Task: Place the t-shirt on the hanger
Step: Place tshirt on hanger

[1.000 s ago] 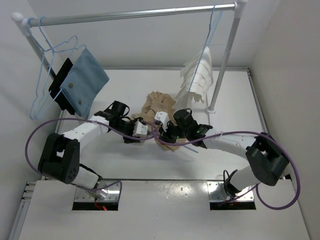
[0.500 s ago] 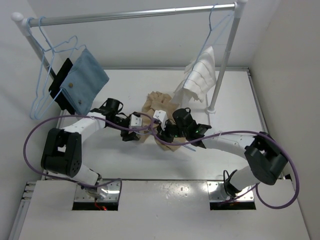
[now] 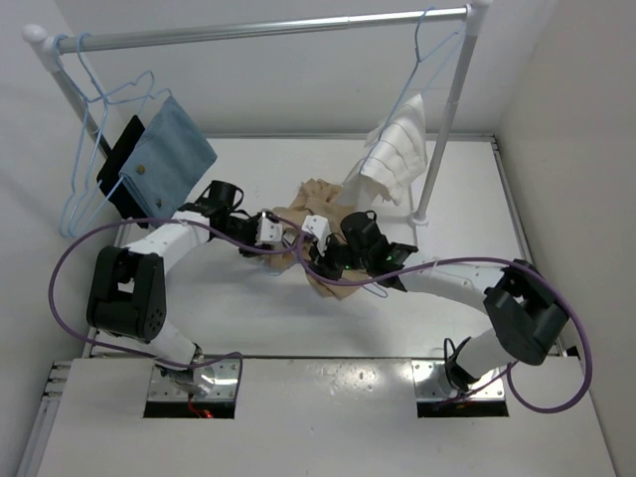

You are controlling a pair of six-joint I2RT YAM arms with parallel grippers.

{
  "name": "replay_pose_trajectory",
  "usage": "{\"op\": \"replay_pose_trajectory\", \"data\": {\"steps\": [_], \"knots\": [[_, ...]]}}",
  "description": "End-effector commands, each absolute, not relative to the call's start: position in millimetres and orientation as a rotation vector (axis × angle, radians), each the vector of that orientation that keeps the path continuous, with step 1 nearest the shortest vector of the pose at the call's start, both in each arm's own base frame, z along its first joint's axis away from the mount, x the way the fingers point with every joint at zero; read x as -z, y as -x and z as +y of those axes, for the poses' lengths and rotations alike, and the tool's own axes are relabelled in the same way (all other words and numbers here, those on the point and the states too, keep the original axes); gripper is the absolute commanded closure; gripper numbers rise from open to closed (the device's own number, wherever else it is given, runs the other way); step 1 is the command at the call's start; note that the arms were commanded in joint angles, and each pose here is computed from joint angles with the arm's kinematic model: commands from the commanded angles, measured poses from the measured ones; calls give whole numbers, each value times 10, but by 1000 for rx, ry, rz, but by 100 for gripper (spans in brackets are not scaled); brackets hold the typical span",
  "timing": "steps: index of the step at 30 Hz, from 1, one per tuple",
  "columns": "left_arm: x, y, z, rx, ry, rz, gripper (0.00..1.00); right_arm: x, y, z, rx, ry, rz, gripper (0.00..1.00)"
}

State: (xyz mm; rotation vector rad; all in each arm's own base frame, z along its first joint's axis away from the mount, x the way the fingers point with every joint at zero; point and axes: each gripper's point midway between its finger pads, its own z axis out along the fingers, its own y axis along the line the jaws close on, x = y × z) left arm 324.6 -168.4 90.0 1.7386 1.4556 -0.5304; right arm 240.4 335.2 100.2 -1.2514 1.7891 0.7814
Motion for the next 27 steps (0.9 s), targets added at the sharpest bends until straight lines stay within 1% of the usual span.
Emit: {"op": "replay_pose_trajectory", "data": {"steps": [1,2,4,7,8,9,10,11,13,15,16,17,18,19,25,26,27], "knots": [[-1085,-3162,-1700,533,-1832,1306,49,-1252,-2411,3543,-838,1290,1675,100],[-1075,-3139,-1695,527,-1858,1278,50,-1252,-2411,3544,-838,1290,1675,100],[-1107,-3140,-1709,531,-1860,1262,59,-1212,-2397,3550,-847,1298,1682,100],[-1093,-3098,-1681,535,-1885,1269,75,-1237,-2406,3581,-857,1303,1678,100],[-1100,-3097,-1656,508,-1908,1255,78,-1220,-2397,3571,-857,1306,1687,100],[-1085,-3085,-1640,502,-1924,1251,78,-1220,-2429,3549,-852,1298,1692,100],[-1052,-3059,-1606,493,-1952,1253,68,-1220,-2429,3549,-852,1298,1692,100],[-1043,-3034,-1601,504,-1954,1261,61,-1220,-2429,3549,-852,1298,1692,100],[-1043,-3029,-1565,481,-1972,1267,56,-1146,-2413,3532,-852,1303,1710,100],[-1035,-3003,-1560,493,-1973,1276,44,-1162,-2423,3542,-852,1301,1701,100],[-1051,-3011,-1543,474,-1979,1277,41,-1162,-2423,3542,-852,1301,1701,100],[-1043,-3016,-1529,466,-1984,1282,34,-1162,-2423,3542,-852,1301,1701,100],[-1043,-3016,-1529,466,-1984,1282,31,-1179,-2433,3552,-852,1298,1692,100],[-1043,-3016,-1529,466,-1984,1282,28,-1142,-2433,3552,-852,1300,1701,100],[-1212,-3064,-1503,417,-1953,1311,29,-1142,-2433,3552,-852,1301,1701,100],[-1186,-3091,-1484,394,-1958,1313,21,-1142,-2433,3552,-852,1301,1701,100],[-1218,-3122,-1475,367,-1958,1304,18,-1142,-2433,3552,-852,1301,1701,100]]}}
